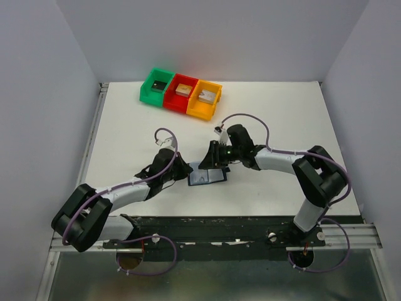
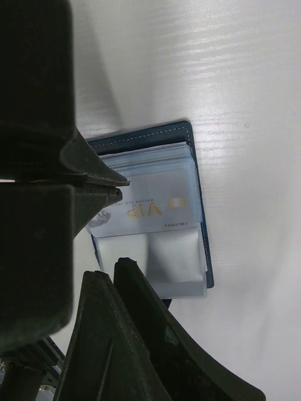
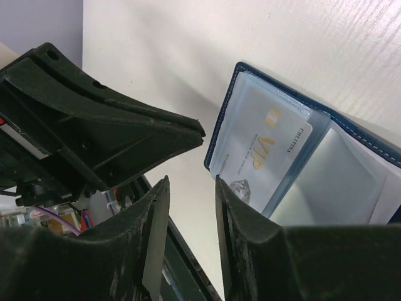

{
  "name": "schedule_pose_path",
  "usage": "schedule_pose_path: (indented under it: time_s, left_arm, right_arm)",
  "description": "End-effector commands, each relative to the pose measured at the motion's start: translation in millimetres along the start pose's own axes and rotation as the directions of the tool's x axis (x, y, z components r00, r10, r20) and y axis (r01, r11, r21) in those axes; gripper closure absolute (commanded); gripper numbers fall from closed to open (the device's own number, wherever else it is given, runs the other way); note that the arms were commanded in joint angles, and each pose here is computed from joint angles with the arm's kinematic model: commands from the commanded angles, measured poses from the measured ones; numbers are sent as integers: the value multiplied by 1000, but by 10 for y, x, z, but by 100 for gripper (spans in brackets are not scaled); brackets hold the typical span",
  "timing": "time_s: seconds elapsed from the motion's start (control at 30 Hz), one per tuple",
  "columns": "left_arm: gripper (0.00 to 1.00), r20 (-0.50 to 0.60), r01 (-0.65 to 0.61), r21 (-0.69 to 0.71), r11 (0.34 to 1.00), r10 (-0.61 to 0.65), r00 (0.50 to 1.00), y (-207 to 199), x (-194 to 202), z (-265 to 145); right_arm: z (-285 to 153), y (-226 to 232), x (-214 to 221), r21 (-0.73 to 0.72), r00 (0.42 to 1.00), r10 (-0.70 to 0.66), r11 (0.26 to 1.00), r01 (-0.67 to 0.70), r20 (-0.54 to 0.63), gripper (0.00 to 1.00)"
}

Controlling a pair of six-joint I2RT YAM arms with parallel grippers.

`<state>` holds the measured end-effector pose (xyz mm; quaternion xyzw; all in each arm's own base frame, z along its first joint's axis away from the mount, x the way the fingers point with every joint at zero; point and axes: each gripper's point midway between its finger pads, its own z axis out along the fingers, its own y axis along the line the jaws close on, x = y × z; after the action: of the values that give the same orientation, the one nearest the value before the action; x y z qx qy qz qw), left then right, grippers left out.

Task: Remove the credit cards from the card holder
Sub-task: Remove the credit card from the card holder.

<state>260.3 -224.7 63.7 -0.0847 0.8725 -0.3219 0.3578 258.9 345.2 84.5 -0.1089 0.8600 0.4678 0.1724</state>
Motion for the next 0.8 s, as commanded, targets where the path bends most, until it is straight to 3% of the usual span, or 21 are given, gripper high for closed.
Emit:
schedule_pose_path:
  time_s: [0.0,0.77]
  left_arm:
    - [100,-8,12,23,1000,-12,1000,-86,-42,56]
    - [100,-71,7,-71,997,-12,997,114,96,99]
  right_arm:
    - [79,-19,50,-30,1000,18,999,-18,-26,57]
    - [99,-542,196,72,993,104,992,-99,-61,54]
